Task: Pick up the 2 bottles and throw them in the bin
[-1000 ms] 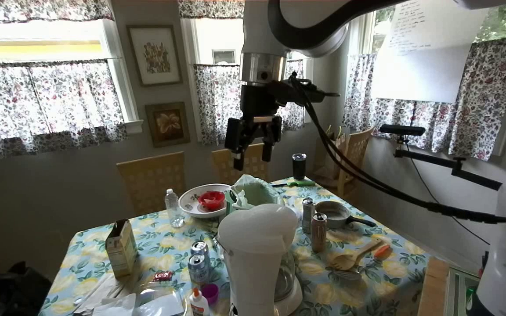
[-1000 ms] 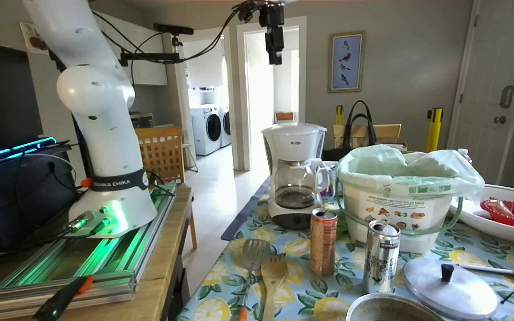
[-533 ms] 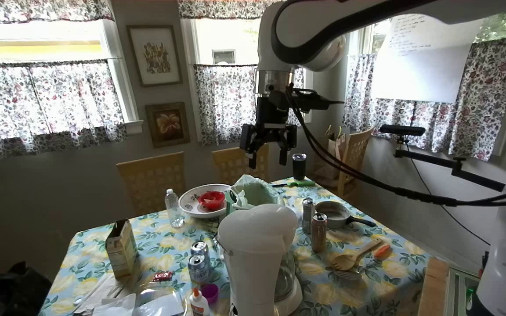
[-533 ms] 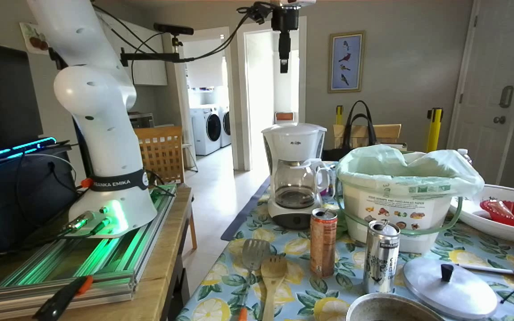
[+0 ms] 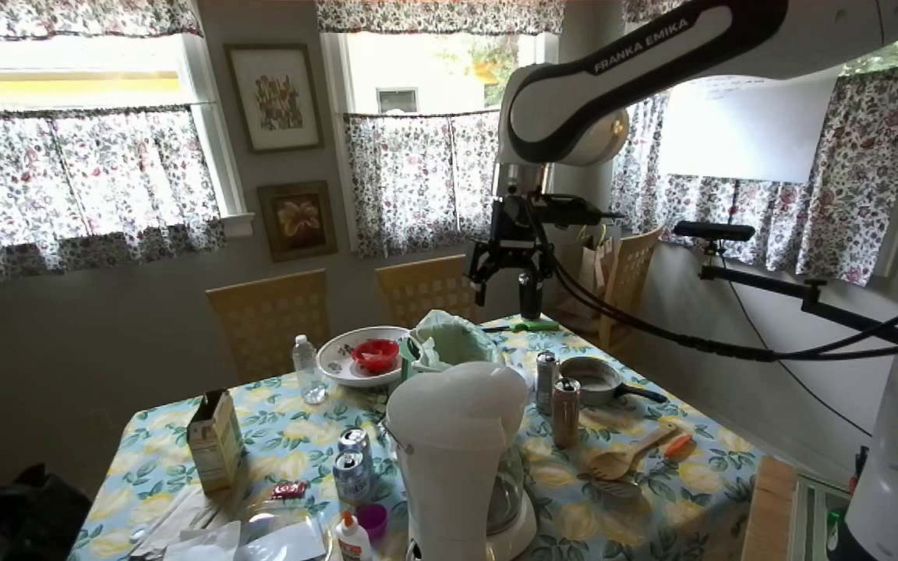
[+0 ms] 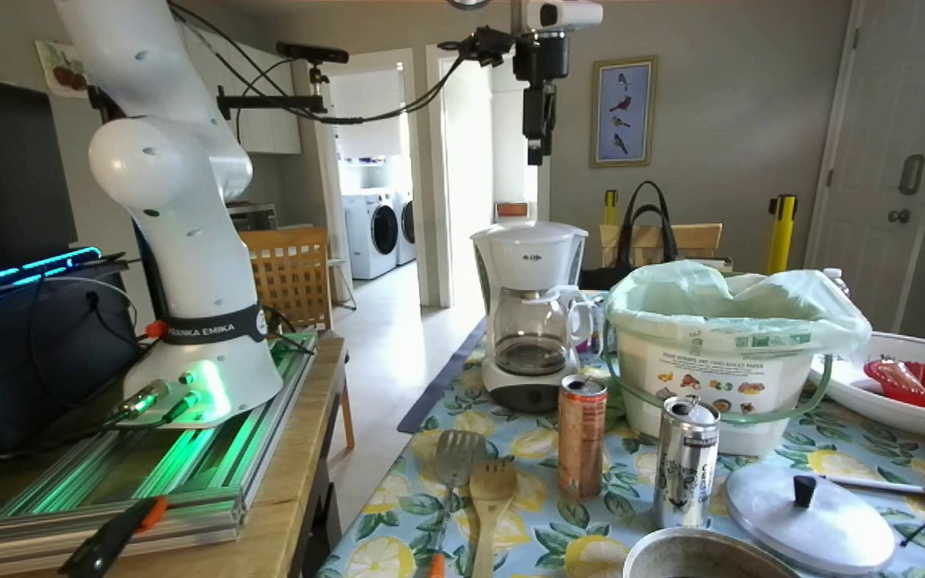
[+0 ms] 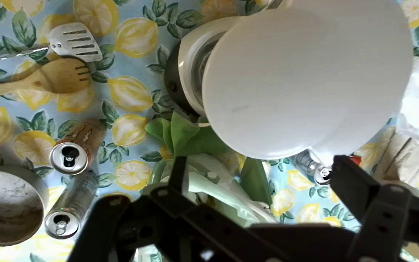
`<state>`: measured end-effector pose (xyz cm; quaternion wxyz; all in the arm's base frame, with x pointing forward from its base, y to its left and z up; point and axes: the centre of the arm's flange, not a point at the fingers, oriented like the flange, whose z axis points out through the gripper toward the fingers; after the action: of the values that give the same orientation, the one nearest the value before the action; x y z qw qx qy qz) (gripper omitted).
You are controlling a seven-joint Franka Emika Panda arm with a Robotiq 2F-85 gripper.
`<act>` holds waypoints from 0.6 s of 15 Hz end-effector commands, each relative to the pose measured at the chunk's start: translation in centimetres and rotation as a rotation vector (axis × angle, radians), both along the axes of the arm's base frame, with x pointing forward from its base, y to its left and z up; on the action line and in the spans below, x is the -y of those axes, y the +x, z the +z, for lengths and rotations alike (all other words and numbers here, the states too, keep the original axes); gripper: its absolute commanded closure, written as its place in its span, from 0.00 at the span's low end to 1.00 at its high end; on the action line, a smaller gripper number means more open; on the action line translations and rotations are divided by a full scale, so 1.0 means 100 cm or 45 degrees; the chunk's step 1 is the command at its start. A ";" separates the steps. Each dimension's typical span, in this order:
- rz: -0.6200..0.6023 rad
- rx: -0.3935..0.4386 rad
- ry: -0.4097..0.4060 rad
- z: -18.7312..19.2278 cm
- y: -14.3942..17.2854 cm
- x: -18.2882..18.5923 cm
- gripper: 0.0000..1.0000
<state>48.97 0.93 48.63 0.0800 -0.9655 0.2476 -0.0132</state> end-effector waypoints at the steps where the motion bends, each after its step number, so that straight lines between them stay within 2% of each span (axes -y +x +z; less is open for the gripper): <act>1: 0.015 -0.015 -0.026 -0.036 -0.004 0.026 0.00; 3: -0.006 -0.058 -0.021 -0.054 -0.007 0.038 0.00; 4: -0.011 -0.048 -0.004 -0.038 -0.004 0.028 0.00; 9: -0.013 -0.056 -0.003 -0.042 -0.005 0.029 0.00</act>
<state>48.47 -1.99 44.48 0.0733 -0.9644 0.2541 0.0076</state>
